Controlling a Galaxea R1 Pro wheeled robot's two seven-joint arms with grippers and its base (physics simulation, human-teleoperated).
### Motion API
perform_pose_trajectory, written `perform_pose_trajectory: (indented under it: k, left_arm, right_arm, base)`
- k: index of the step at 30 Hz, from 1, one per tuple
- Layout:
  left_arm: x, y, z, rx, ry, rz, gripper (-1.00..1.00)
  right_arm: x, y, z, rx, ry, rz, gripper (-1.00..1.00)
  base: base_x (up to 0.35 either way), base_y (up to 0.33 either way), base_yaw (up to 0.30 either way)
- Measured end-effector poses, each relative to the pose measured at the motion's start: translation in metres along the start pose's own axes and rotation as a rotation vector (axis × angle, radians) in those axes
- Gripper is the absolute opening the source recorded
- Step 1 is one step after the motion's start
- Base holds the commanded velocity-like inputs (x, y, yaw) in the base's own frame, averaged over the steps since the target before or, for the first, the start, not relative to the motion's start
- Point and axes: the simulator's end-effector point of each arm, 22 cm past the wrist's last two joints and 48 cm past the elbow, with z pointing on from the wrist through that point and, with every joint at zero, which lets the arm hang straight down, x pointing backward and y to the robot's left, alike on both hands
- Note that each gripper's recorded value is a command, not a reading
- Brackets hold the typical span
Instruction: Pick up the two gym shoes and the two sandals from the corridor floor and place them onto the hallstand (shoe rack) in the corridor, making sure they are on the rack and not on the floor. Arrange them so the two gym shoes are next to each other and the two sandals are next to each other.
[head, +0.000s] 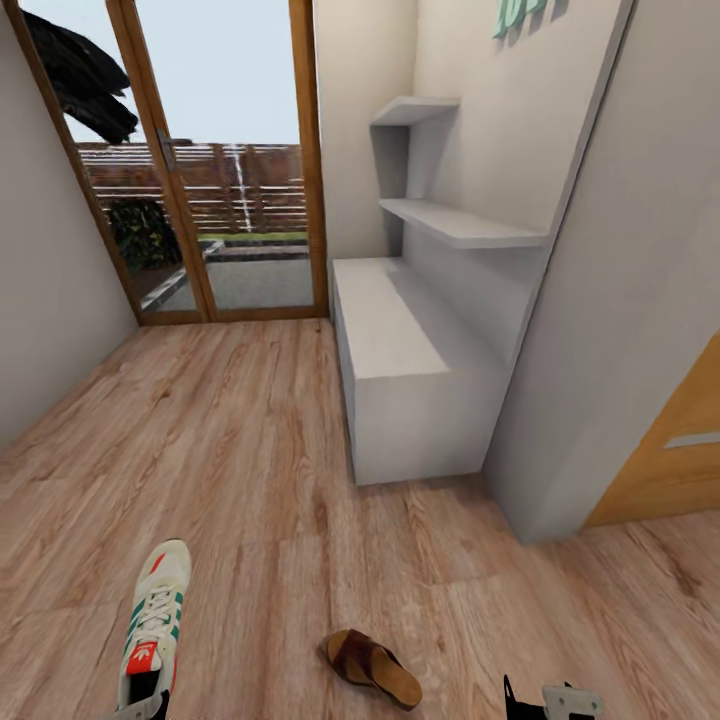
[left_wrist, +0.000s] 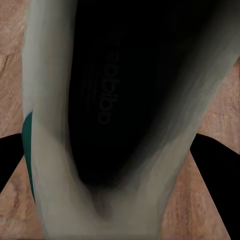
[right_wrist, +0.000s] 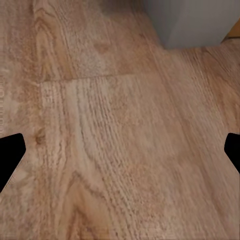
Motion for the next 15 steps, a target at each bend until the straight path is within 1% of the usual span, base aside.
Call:
perform_pose_trajectory:
  k: [15]
  left_arm:
    - [-0.0007, 0.0010, 0.0001, -0.001, -0.002, 0.002, -1.00]
  right_arm:
    - [0.0012, 0.0001, -0.0002, 0.000, 0.003, 0.000, 1.00]
  base:
    - [0.007, -0.013, 0.277]
